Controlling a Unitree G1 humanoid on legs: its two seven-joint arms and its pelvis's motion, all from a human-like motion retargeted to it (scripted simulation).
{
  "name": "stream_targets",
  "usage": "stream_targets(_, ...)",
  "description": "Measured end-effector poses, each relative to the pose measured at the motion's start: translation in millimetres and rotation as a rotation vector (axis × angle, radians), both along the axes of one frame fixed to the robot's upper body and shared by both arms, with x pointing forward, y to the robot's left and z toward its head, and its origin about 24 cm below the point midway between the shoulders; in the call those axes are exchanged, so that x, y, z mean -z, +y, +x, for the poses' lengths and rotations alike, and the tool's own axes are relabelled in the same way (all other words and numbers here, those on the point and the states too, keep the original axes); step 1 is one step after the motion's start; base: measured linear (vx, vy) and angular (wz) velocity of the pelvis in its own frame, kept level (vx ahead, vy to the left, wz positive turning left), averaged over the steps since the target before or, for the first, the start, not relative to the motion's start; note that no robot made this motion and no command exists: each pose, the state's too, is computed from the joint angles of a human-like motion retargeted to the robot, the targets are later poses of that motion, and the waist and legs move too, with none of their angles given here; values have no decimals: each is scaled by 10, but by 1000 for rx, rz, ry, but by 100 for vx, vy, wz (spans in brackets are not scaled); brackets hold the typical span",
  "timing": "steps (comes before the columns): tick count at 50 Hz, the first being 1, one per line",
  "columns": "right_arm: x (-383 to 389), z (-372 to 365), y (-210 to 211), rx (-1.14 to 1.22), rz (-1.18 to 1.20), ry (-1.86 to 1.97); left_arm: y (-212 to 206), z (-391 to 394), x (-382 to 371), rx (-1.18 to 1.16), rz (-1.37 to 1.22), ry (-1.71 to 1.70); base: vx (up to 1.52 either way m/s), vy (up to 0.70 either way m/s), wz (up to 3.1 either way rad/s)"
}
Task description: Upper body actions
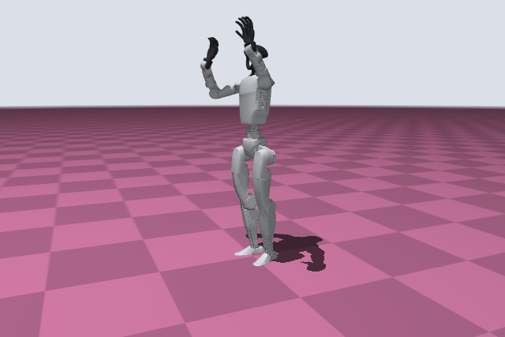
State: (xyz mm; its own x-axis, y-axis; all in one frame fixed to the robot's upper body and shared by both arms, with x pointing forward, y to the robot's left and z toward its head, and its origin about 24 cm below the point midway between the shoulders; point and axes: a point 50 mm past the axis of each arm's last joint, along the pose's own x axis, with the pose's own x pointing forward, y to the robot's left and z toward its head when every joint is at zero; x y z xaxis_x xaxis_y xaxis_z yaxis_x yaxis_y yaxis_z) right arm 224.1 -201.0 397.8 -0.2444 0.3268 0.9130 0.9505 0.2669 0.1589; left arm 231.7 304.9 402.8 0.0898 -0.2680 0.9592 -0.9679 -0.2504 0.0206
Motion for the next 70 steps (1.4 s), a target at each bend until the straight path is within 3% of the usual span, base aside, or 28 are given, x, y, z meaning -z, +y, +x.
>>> stream_targets(8, 388, 442, -756, -82, 538, 232, 903, -53, 477, 232, -723, -99, 0, 0, 0)
stream_targets(15, 830, 623, -1233, -158, 913, 367, 1396, 19, 1073, 839, -1340, -206, 0, 0, 0)
stream_targets(18, 890, 634, -1251, -218, 958, 385, 1462, -80, 1141, 929, -1329, -287, 0, 0, 0)
stream_targets(24, 697, 533, -1031, -239, 805, 313, 1382, -314, 972, 680, -1107, -371, 0, 0, 0)
stream_targets(30, 308, 281, -509, -234, 425, 197, 881, -213, 506, 685, -794, -207, 0, 0, 0)
stream_targets(37, 43, -204, 206, 26, -132, -77, -52, -116, 25, 532, -268, 92, 0, 0, 0)
stream_targets(41, 73, -311, 432, 21, -255, -163, -458, -54, -51, 286, 6, 150, 0, 0, 0)
stream_targets(45, 84, -270, 385, -22, -218, -130, -545, -66, -82, 79, 136, 105, 0, 0, 0)
stream_targets(49, 103, -126, 109, 6, -57, -64, -263, -47, -11, 92, -16, 83, 0, 0, 0)
stream_targets(55, 293, 193, -447, 39, 278, 120, 471, -92, 265, 186, -476, -6, 0, 0, 0)
stream_targets(63, 741, 493, -996, -79, 729, 321, 1187, -90, 875, 509, -1063, -243, 0, 0, 0)
stream_targets(70, 837, 475, -1087, -186, 855, 281, 1322, -170, 1062, 554, -1161, -335, 0, 0, 0)
